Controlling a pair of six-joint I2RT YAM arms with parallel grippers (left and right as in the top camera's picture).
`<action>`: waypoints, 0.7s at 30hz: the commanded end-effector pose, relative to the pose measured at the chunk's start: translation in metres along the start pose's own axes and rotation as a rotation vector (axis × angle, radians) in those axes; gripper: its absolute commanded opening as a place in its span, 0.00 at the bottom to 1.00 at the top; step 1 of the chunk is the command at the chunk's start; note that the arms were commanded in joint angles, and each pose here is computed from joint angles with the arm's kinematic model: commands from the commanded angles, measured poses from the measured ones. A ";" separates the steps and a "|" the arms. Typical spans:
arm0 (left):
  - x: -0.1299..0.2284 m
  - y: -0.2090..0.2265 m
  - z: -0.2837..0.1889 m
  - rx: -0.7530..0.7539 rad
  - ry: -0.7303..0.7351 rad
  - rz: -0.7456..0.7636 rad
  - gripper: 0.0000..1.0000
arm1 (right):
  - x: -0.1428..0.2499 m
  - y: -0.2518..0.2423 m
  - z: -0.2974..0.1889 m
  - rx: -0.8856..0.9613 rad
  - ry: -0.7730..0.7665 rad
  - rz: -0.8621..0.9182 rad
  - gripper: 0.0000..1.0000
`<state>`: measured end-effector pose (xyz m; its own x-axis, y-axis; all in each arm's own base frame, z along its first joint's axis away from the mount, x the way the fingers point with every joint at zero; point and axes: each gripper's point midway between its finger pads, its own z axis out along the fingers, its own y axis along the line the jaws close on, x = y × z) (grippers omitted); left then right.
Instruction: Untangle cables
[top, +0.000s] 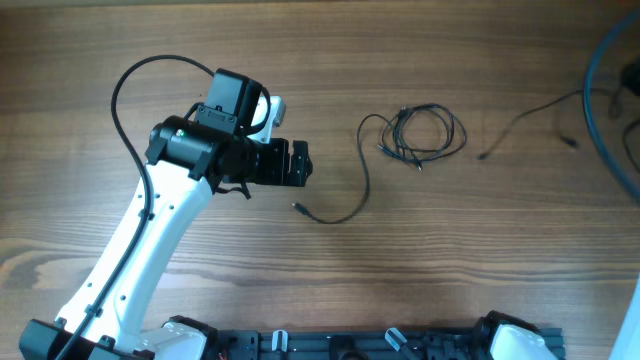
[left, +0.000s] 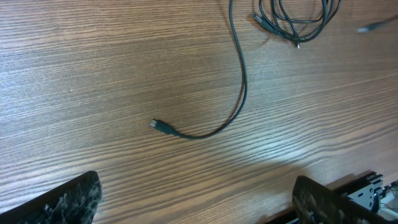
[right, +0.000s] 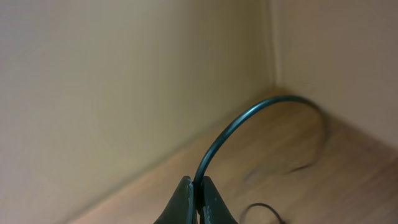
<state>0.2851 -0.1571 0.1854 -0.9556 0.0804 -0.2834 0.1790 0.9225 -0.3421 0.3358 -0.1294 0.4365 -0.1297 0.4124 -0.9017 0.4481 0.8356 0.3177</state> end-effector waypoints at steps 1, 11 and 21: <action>-0.002 0.001 -0.005 -0.003 -0.021 -0.005 1.00 | -0.008 -0.026 -0.003 0.128 -0.049 0.054 0.04; -0.002 0.001 -0.005 -0.003 -0.021 -0.004 1.00 | -0.041 -0.090 0.002 0.267 -0.164 0.156 0.04; 0.001 0.001 -0.005 -0.005 -0.010 -0.008 1.00 | -0.054 -0.250 0.072 0.256 -0.218 0.587 0.04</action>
<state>0.2809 -0.1554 0.1836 -0.9608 0.0823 -0.2648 0.1725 0.9250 -0.3385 0.2846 -0.3693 0.4072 0.3729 0.5611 -0.7390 0.6681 0.3904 0.6335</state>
